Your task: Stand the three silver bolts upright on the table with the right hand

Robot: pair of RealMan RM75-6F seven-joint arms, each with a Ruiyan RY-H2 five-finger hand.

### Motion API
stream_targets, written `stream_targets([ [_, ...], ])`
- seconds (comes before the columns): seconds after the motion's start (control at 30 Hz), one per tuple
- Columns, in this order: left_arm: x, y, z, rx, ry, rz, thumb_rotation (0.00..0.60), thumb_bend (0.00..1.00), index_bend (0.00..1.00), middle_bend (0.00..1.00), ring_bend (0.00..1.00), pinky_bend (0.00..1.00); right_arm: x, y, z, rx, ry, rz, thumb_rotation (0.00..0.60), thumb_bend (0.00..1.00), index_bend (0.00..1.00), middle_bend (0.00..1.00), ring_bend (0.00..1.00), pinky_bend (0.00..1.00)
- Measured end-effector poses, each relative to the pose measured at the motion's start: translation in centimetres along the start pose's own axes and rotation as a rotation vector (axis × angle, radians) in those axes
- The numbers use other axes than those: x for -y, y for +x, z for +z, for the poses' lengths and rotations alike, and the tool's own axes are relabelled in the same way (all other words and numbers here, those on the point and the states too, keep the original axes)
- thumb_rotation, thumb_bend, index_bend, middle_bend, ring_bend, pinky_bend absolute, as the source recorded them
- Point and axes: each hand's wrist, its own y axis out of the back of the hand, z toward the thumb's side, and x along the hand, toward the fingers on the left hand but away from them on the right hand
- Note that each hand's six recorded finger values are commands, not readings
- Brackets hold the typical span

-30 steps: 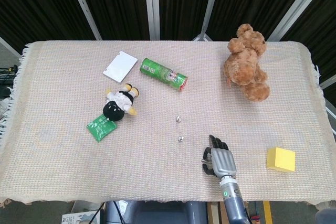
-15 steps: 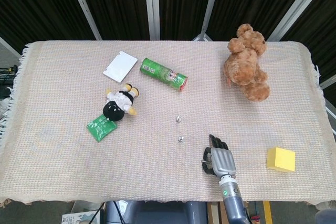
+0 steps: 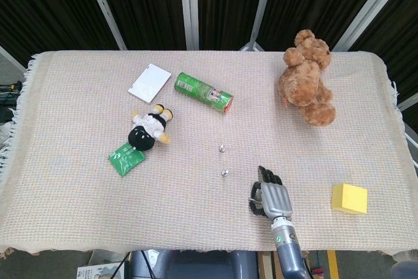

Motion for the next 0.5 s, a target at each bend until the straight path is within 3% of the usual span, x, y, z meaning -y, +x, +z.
stream_targets([
  [0.5,0.0,0.0,-0.1,-0.002,-0.003,-0.004,0.600,0.09,0.17,0.02,0.03,0.11,-1.3,0.1,1.9,-0.036,-0.008,-0.022,0.600,0.37,0.58,0.00,0.03,0.11],
])
